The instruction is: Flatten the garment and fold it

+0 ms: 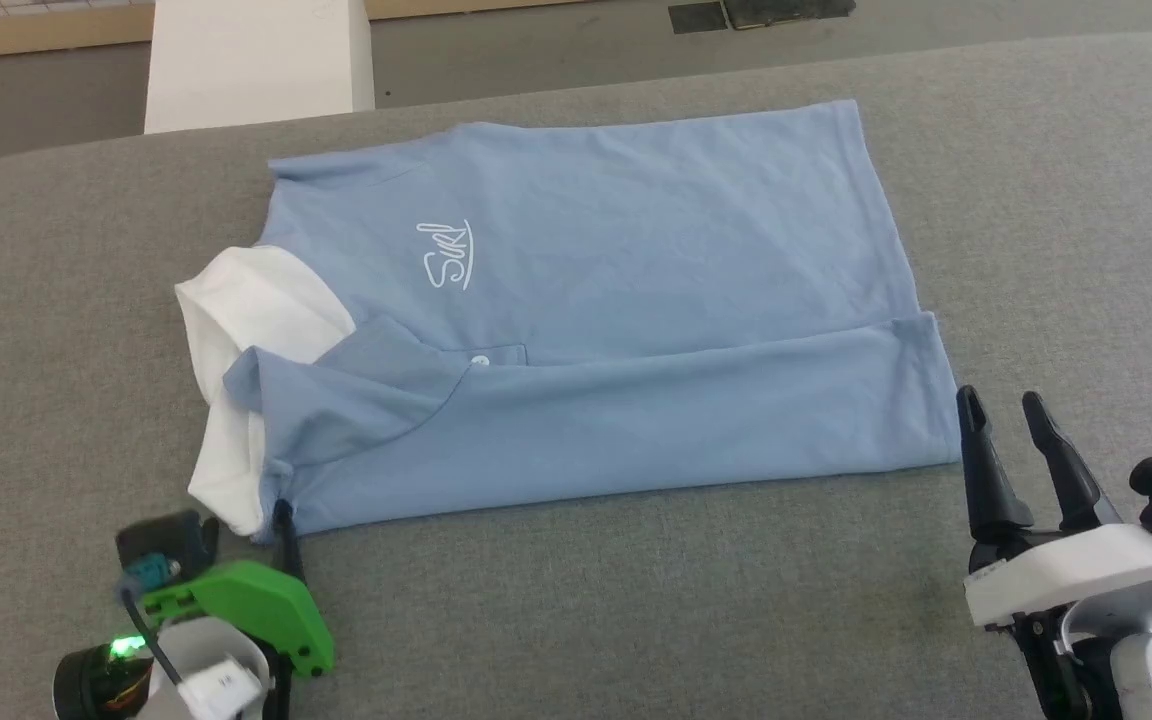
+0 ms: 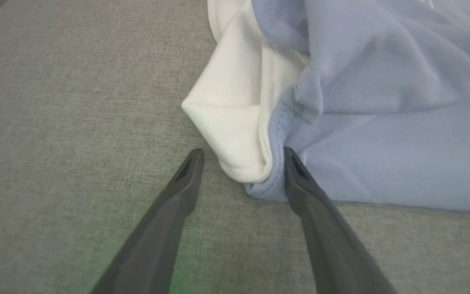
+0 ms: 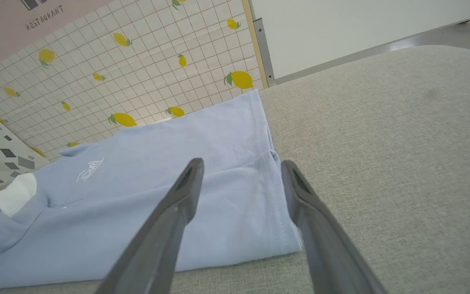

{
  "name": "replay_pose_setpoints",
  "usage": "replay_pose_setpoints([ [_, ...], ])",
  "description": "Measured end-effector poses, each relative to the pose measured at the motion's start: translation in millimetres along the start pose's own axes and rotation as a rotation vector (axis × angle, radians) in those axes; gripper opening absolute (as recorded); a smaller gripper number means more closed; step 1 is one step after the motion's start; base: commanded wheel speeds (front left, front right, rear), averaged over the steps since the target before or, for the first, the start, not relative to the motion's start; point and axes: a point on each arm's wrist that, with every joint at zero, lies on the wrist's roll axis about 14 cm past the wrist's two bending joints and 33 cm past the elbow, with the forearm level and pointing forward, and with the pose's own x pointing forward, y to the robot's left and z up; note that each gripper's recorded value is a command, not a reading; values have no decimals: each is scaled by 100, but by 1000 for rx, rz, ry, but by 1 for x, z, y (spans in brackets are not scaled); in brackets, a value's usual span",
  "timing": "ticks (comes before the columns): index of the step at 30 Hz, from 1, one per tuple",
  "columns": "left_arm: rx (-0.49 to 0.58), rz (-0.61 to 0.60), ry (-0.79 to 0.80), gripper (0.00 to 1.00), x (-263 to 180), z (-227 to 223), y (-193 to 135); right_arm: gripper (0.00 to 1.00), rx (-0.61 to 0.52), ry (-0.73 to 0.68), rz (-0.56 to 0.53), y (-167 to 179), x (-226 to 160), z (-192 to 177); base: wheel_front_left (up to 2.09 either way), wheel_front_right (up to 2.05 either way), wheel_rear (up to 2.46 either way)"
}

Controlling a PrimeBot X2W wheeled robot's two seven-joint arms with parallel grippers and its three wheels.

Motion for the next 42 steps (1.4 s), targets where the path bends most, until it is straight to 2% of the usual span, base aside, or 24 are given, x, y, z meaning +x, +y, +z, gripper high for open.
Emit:
replay_pose_setpoints([
  [1, -19, 10, 23, 100, 2, -2, 1, 100, 0, 2, -2, 0, 0, 0, 0, 0, 0],
  [2, -32, 16, 51, 79, 3, -5, 1, 100, 0, 7, -4, -1, -1, -1, 0, 0, 0],
  [4, -54, 8, 82, 5, 5, -6, -1, 100, -2, 10, -7, -2, -2, -2, 0, 0, 0],
  [5, -66, -3, 99, 0, 5, -7, -4, 100, -3, 16, -9, -3, -2, -2, 0, 0, 0],
  [14, -80, -52, 98, 0, 3, 1, -16, 100, -46, 51, -72, -20, 1, -6, 0, 0, 0],
  [16, -80, -59, 94, 0, 2, 2, -18, 100, -52, 120, -111, -31, 5, -16, 0, 0, 0],
  [19, -71, -66, 89, 0, 1, 3, -19, 100, -35, 296, -156, -42, 8, -42, 0, 0, 0],
  [22, -61, -69, 89, 0, 0, 3, -19, 100, -16, 446, -166, -42, 13, -60, 0, 0, 0],
  [28, -43, -72, 80, 0, -1, 4, -20, 98, -55, 677, -178, -41, 14, -79, 0, 0, 0],
  [29, -38, -72, 76, 0, -1, 4, -20, 51, -63, 709, -179, -40, 14, -80, 0, 0, 0],
  [30, -34, -73, 74, 0, -2, 5, -19, 44, -79, 737, -179, -40, 15, -81, 0, 0, 0],
  [31, -31, -72, 71, 0, -2, 5, -19, 20, -90, 759, -178, -39, 15, -81, 0, 0, 0],
  [32, -32, -73, 70, 0, -3, 5, -19, 5, -96, 770, -176, -37, 15, -80, 0, 0, 0],
  [33, -32, -73, 64, 0, -3, 6, -19, 0, -105, 778, -171, -35, 15, -80, 0, 0, 0],
  [36, -27, -74, 46, 0, -5, 10, -19, 0, -115, 757, -150, -27, 19, -73, 0, 0, 0],
  [42, -23, -73, -18, 0, -11, 24, -19, 0, -118, 573, -140, -26, 26, -43, 0, 0, 0],
])
